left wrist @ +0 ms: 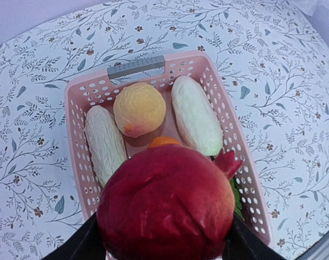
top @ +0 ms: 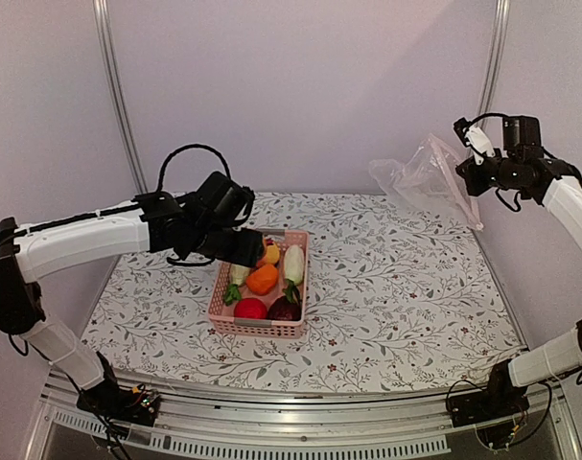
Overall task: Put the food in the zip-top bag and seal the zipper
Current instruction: Pick up the fake fruit from the bin, then place the fake fruit in the zipper food storage bag.
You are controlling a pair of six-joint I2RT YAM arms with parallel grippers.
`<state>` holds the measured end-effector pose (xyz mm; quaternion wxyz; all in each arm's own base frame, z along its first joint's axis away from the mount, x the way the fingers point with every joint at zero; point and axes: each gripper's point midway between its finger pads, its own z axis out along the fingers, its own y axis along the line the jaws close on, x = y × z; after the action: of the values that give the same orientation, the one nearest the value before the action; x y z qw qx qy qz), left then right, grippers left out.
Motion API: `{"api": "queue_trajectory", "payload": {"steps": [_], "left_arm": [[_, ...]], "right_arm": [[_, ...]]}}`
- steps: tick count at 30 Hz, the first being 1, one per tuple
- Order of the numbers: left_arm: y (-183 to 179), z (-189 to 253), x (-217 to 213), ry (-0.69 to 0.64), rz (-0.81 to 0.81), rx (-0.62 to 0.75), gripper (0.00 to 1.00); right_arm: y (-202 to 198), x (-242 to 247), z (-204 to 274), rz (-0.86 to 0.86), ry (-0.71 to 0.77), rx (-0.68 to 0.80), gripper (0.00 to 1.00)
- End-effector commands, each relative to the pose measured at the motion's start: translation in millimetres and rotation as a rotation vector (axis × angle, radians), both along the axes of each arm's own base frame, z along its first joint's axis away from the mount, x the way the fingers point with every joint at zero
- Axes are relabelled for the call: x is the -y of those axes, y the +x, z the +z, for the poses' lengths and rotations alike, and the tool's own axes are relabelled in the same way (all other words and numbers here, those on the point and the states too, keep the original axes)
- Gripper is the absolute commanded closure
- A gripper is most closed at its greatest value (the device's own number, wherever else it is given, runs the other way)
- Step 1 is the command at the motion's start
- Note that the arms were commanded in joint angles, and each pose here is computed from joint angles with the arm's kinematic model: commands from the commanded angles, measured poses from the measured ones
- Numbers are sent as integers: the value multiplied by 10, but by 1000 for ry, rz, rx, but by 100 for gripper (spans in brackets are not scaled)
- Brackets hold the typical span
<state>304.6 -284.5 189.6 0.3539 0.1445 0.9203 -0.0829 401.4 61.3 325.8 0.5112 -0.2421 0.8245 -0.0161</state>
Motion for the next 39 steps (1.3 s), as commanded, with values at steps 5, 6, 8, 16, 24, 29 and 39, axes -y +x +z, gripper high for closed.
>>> {"api": "queue_trajectory", "payload": {"steps": [5,6,8,16,24,29,39], "left_arm": [[-85,412,269,-145,-90,111,43],[-92,454,302,-158,-101,122,44],[-120,517,388,-186,-127,139,44],[-388,841,915,-358,-302,285,46],[-714,1182,1625,-581,-490,373,47],[-725,1187,2042,-669,-533,359,47],[-539,950,2712,-747,-510,284,48]], "right_arm": [[109,-41,-480,2,11,-135,100],[92,-91,-568,14,37,-161,100],[45,-215,-775,46,66,-216,100],[-140,-718,-1152,151,106,-330,100],[-323,-1072,-1184,268,111,-371,100],[-411,-1195,-1196,314,130,-399,100],[-533,-1320,-1247,357,195,-461,100]]}}
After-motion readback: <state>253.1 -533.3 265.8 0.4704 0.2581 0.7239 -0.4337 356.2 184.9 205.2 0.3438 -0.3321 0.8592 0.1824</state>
